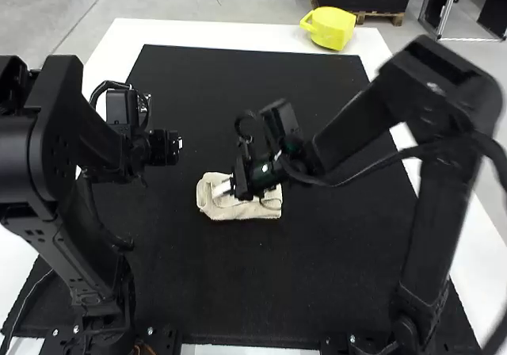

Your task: Fold the towel.

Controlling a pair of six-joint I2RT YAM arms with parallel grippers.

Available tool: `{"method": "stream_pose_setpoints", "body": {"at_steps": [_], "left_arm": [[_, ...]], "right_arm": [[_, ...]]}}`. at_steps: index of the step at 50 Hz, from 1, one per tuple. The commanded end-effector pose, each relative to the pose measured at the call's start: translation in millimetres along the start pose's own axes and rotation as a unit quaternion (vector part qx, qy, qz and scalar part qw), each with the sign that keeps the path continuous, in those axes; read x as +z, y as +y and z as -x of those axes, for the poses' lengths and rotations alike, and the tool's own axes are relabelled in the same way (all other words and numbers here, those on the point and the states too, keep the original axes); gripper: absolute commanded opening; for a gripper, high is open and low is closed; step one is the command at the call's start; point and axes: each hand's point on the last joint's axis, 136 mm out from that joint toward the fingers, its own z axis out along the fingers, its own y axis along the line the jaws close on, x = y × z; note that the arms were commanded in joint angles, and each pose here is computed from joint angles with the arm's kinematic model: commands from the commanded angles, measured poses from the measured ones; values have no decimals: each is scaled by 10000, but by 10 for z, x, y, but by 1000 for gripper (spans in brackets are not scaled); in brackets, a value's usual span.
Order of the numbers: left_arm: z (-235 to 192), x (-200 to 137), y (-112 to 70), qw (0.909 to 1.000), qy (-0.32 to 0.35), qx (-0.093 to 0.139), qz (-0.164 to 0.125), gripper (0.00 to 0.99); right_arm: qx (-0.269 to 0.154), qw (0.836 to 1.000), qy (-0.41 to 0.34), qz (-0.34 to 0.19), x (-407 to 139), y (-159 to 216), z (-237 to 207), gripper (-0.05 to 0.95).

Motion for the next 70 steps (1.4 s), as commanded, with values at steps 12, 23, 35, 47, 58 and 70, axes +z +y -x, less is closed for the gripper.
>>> {"method": "stream_pose_setpoints", "body": {"at_steps": [12,23,35,47,58,70], "left_arm": [[970,-292,-63,9962,-868,29,-53,961],[1784,-765,-257,9876,-1549,171,-178,961],[2599,-1776,-490,9635,-2646,313,-265,961],[2869,-3220,-714,9092,-4119,536,-280,961],[2624,-4413,-779,8440,-5332,570,15,961],[2120,-5297,-751,7722,-6329,417,366,961]], "right_arm": [[-991,9799,-1722,192,-1259,1195,1321,151],[-1344,9419,-3066,-281,-2476,1594,1862,839],[-2337,8426,-4706,-1178,-3922,2313,1972,910],[-2897,7466,-5806,-1468,-4784,3102,1344,910],[-3534,6451,-6532,-1797,-5146,3695,485,910],[-4022,5046,-7239,-2440,-5399,4045,-497,910]]}}
